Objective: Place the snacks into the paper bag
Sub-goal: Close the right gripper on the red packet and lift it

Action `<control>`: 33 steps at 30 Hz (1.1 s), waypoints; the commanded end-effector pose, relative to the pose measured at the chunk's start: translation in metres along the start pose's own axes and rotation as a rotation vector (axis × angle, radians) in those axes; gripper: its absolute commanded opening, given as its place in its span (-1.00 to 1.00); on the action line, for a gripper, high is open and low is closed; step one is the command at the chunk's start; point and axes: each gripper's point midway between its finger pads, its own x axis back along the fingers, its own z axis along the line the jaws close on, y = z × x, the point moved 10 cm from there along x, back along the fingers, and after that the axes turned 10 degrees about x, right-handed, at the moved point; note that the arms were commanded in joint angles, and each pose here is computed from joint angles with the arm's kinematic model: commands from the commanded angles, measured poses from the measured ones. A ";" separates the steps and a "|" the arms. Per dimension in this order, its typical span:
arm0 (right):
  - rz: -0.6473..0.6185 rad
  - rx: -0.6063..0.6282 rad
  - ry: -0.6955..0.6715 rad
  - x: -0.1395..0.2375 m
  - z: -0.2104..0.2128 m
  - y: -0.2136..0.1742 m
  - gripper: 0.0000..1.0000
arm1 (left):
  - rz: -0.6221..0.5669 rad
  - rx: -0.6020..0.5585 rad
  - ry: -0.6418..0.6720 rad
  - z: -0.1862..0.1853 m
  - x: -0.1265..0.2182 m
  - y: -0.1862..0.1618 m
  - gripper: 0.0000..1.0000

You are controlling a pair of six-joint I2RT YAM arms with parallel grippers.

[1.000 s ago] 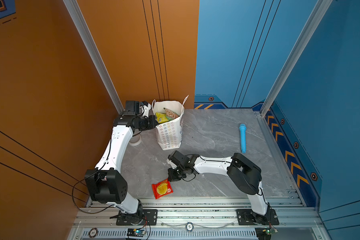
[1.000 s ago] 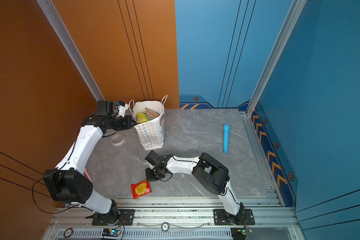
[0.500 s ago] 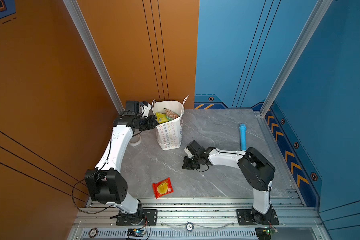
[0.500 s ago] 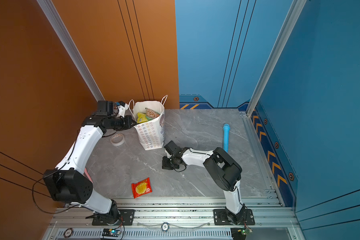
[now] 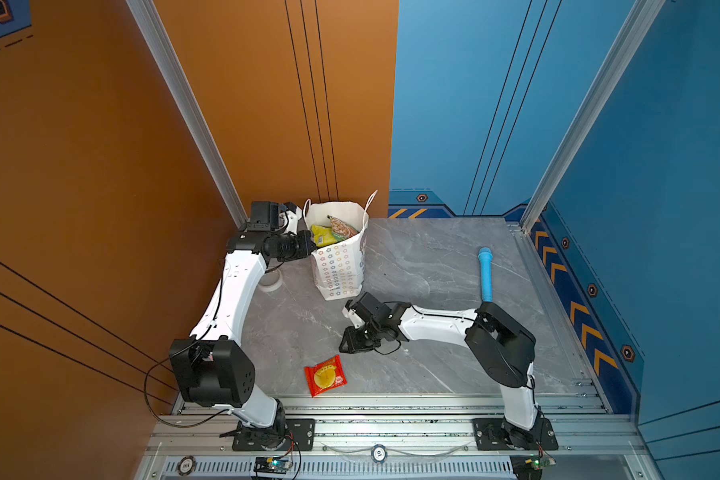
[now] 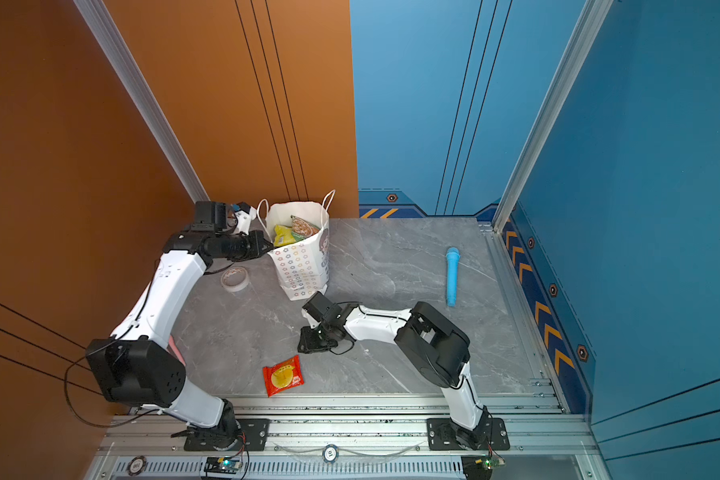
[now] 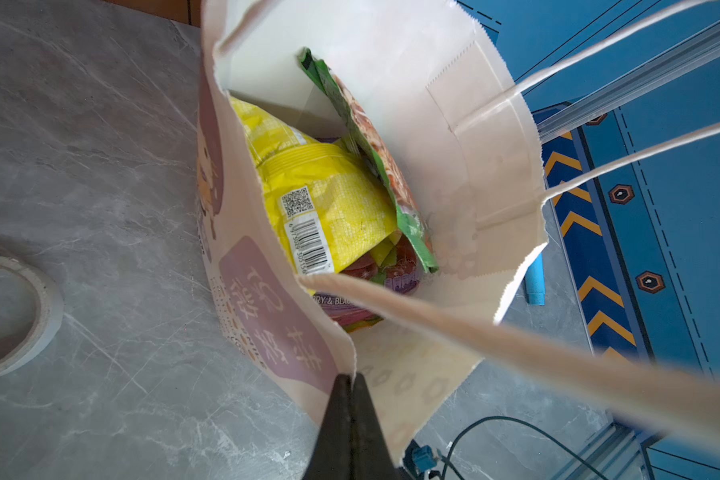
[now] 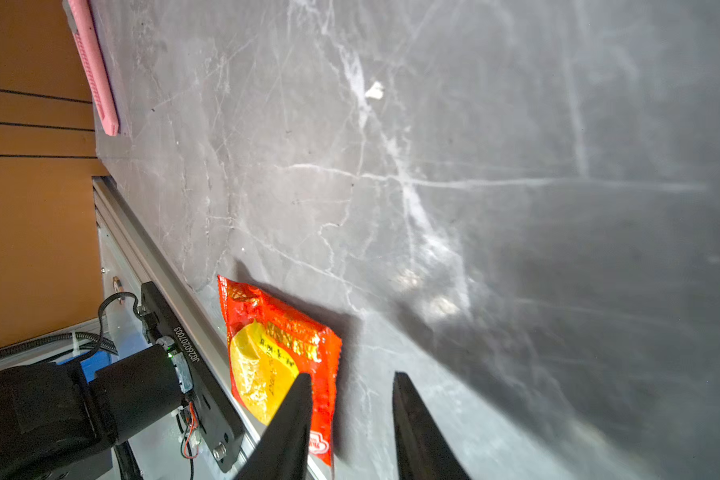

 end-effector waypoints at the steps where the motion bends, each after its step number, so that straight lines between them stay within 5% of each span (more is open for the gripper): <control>1: 0.040 0.010 0.007 -0.009 0.001 0.001 -0.31 | 0.024 0.016 0.030 0.006 -0.001 -0.006 -0.97; 15: 0.102 -0.028 0.056 -0.038 0.004 -0.008 -0.41 | 0.012 0.010 0.023 0.003 0.004 -0.006 -0.97; 22: 0.070 -0.080 0.067 -0.039 -0.002 -0.009 -0.87 | 0.011 0.009 0.021 0.003 0.004 -0.006 -0.97; 24: 0.046 -0.094 0.066 -0.034 -0.006 -0.007 -1.00 | 0.010 0.008 0.022 0.002 0.004 -0.006 -0.97; 33: -0.126 -0.178 -0.022 0.021 -0.046 0.008 -1.00 | 0.016 0.013 0.022 0.003 0.003 -0.006 -0.97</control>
